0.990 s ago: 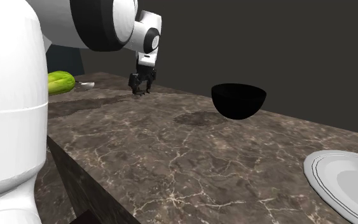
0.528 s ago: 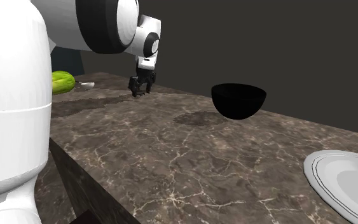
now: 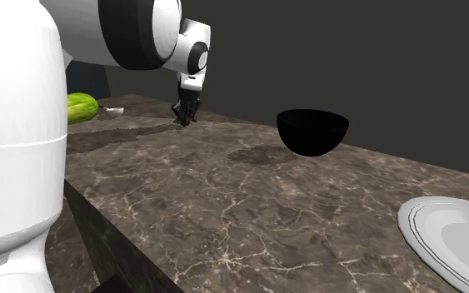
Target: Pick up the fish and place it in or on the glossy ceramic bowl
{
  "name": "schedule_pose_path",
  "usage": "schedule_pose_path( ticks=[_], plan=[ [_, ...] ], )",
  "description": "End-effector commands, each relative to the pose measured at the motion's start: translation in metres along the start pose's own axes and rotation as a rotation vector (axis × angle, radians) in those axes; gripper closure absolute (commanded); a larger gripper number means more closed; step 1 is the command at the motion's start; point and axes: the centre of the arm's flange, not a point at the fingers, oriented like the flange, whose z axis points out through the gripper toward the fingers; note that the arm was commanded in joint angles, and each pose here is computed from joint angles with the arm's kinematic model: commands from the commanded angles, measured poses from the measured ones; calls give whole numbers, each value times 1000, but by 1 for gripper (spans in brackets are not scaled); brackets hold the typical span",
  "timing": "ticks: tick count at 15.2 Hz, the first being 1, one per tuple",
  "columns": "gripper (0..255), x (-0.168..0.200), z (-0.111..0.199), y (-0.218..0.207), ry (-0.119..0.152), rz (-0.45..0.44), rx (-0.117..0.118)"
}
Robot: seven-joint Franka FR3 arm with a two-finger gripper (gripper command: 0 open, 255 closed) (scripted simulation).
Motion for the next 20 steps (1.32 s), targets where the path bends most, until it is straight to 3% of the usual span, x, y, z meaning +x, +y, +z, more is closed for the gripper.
schedule_pose_path(
  ticks=[1, 4, 20],
  plan=[
    [255, 1, 1, 0, 1, 1, -3],
    [255, 1, 2, 0, 1, 1, -3],
    [255, -25, -79, -3, 1, 1, -3]
  ],
)
